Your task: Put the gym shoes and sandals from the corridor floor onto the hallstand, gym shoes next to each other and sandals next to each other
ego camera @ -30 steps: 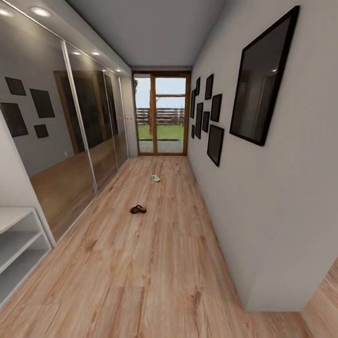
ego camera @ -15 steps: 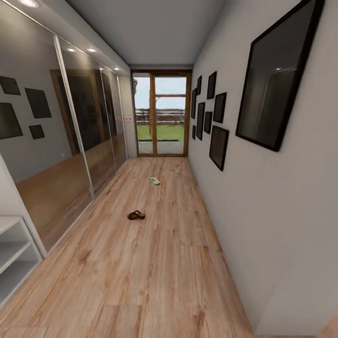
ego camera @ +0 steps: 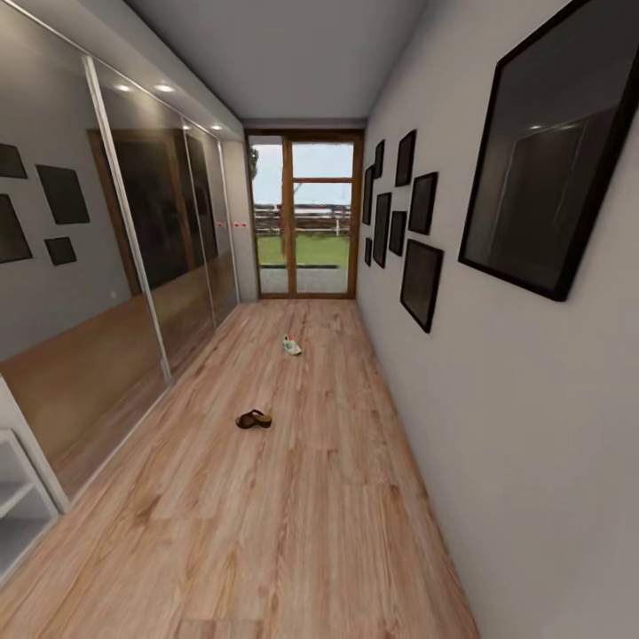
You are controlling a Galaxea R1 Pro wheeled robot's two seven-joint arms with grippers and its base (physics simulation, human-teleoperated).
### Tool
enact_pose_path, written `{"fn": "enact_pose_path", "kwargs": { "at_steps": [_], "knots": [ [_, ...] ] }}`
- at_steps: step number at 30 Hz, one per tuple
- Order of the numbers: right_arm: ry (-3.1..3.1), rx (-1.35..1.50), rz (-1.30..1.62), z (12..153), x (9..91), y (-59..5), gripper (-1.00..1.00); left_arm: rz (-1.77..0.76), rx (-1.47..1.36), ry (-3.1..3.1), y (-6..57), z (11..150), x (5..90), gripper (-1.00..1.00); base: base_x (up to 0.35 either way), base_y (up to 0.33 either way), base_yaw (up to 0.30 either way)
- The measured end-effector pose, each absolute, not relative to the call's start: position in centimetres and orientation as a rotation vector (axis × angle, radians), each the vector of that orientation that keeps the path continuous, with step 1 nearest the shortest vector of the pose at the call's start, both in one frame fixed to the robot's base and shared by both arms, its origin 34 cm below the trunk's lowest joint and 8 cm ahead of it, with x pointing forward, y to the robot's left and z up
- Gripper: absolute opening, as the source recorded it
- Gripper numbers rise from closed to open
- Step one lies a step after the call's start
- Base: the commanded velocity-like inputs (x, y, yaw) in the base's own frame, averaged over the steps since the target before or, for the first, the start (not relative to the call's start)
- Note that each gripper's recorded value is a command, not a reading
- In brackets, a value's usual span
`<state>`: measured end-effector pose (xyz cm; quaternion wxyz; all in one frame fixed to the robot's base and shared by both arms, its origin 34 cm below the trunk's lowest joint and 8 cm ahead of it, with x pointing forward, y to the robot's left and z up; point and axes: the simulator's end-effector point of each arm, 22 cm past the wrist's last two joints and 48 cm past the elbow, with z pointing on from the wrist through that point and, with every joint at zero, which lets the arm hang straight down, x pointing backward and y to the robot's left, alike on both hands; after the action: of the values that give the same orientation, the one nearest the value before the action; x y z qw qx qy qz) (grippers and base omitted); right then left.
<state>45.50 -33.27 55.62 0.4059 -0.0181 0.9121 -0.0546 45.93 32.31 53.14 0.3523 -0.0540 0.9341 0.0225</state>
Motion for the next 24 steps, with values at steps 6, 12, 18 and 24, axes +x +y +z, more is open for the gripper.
{"fn": "enact_pose_path", "kwargs": {
  "at_steps": [6,12,18,24],
  "knots": [
    [2.302,-0.046,-0.138,55.57,45.44,-33.27,1.0,0.052,-0.136,2.416,32.23,53.15,45.93,1.0,0.341,0.0,0.0],
    [2.301,-0.045,-0.139,55.59,45.46,-33.31,1.0,0.05,-0.136,2.416,32.27,53.16,45.95,1.0,0.341,0.0,0.0],
    [2.301,-0.045,-0.139,55.59,45.45,-33.32,1.0,0.048,-0.134,2.414,32.21,53.2,46.04,1.0,0.341,0.0,0.01],
    [2.302,-0.045,-0.139,55.55,45.43,-33.31,1.0,0.049,-0.134,2.415,32.21,53.17,46.01,1.0,0.341,0.0,0.147]
  ]
}}
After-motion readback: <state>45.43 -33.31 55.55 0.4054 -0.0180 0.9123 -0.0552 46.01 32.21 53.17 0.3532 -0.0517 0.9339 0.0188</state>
